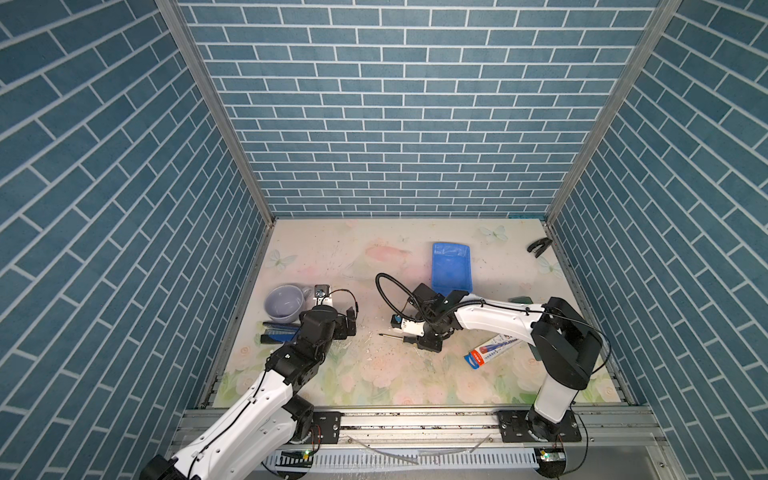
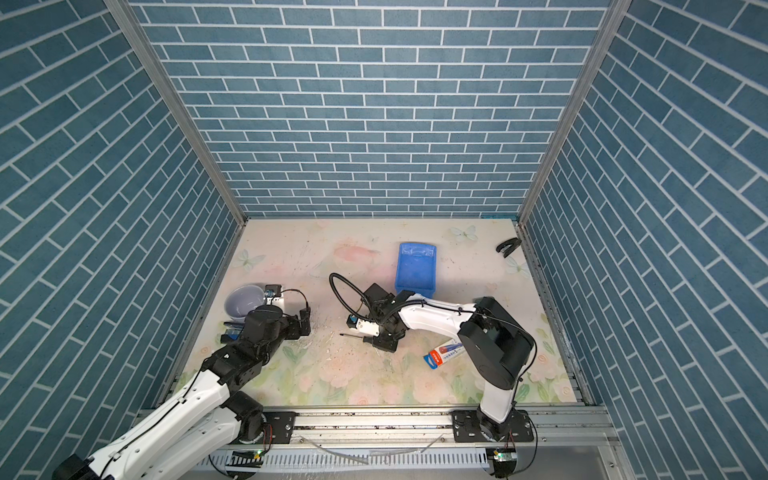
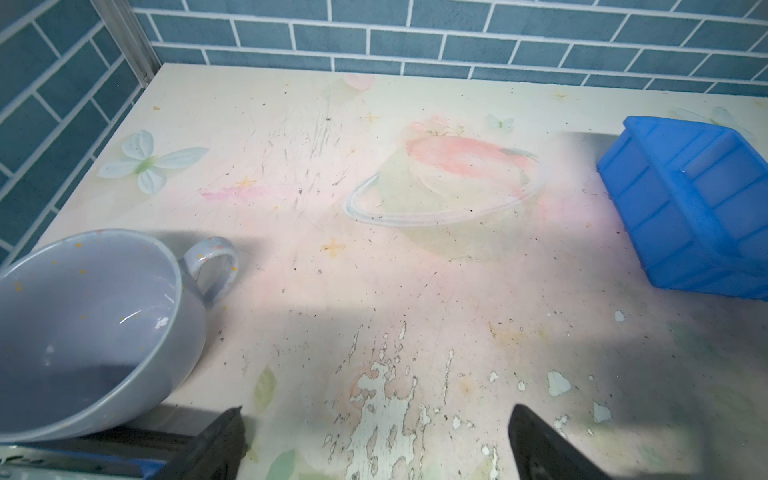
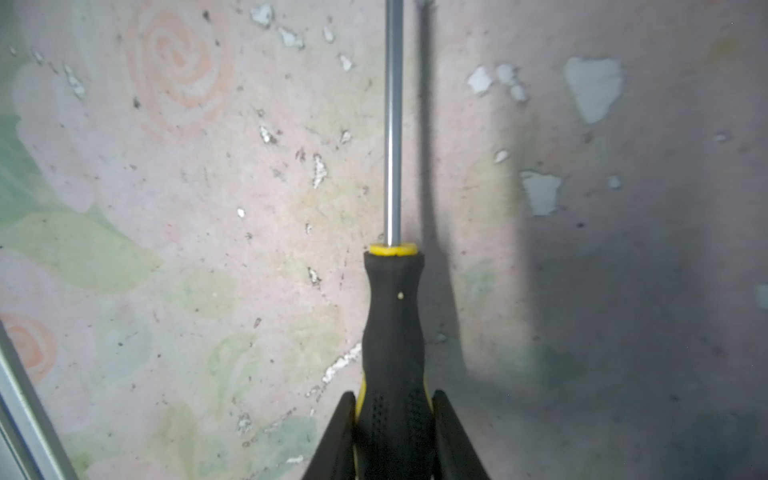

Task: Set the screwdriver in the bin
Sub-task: 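Lift the screwdriver with the right gripper and carry it over the blue bin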

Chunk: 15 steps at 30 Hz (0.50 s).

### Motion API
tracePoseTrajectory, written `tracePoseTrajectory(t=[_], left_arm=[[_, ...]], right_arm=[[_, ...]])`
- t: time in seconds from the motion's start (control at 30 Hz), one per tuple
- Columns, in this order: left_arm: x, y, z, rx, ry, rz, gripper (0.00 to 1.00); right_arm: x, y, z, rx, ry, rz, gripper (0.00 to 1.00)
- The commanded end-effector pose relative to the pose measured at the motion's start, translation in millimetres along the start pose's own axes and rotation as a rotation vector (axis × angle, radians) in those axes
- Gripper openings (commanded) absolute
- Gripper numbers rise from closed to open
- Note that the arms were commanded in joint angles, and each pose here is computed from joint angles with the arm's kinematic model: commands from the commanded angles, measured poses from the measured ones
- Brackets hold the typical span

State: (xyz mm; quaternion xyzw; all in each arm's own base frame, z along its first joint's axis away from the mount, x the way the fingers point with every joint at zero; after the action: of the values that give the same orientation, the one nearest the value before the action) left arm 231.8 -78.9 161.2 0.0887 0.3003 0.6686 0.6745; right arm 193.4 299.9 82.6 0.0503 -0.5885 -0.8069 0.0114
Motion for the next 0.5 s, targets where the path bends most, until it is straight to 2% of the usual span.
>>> tracePoseTrajectory(t=[0.0, 0.17, 0.3, 0.47], left_arm=[[-17.9, 3.1, 18.6, -0.049, -0.074, -0.087, 1.00], [-40.2, 6.8, 34.4, -0.103, -0.132, -0.205, 1.00], [-54.6, 7.4, 43.7, -0.104, -0.149, -0.248, 1.00], [-85.1, 9.7, 48.6, -0.120, -0.195, -0.342, 1.00]], right_arm=[[-12.5, 22.3, 0.4, -0.038, -0.062, -0.105, 0.08], [-38.9, 51.8, -3.7, -0.083, -0.190, -0.277, 0.04], [-56.2, 77.4, -6.8, -0.150, -0.302, -0.388, 0.01], [-82.2, 113.6, -24.0, -0.223, -0.509, -0.566, 0.00]])
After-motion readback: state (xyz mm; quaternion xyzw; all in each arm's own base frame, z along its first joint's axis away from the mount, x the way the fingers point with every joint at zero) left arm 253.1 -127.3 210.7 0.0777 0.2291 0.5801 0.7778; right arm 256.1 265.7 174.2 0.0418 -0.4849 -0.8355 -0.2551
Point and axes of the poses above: each gripper's point midway between its finger pads, its own y axis back along the fingers, its own x axis along the line the jaws close on, z = x × y, the point moved 4 cm from there along y, back along the fingers, and after that the axes turned 14 degrees about y, right-handed, at the moved point
